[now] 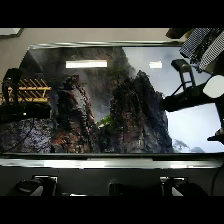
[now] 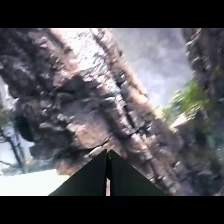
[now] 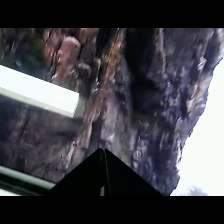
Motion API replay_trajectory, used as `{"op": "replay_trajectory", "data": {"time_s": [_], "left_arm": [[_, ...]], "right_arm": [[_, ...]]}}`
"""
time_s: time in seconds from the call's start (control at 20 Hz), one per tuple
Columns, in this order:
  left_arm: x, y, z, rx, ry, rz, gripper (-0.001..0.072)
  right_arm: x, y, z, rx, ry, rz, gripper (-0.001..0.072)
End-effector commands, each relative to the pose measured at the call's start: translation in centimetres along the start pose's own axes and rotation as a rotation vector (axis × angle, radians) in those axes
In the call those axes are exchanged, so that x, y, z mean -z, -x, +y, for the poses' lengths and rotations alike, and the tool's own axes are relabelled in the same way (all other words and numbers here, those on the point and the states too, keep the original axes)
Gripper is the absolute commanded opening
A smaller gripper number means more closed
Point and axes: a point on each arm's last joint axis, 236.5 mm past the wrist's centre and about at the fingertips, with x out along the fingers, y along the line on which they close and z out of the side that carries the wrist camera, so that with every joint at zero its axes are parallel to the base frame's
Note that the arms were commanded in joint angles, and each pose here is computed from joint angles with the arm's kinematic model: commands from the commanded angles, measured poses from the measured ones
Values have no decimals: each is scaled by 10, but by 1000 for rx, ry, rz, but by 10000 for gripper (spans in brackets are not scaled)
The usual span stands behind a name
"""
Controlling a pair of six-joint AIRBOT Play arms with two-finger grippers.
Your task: Fold the clothes and pants, and hang the long-sleeved shirts on hangers.
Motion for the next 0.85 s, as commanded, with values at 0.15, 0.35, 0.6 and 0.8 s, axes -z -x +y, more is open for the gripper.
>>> {"op": "replay_trajectory", "data": {"time_s": [0.15, 0.35, 0.6, 0.8], "left_arm": [[9, -5, 14, -49, -77, 24, 23], [9, -5, 14, -49, -77, 24, 23], [9, -5, 14, -49, -77, 24, 23], [9, -5, 14, -49, -77, 24, 23]], "right_arm": [[27, -9, 12, -30, 11, 77, 23], [27, -9, 12, -30, 10, 76, 23], [27, -9, 12, -30, 10, 76, 23], [27, -9, 12, -30, 10, 76, 23]]}}
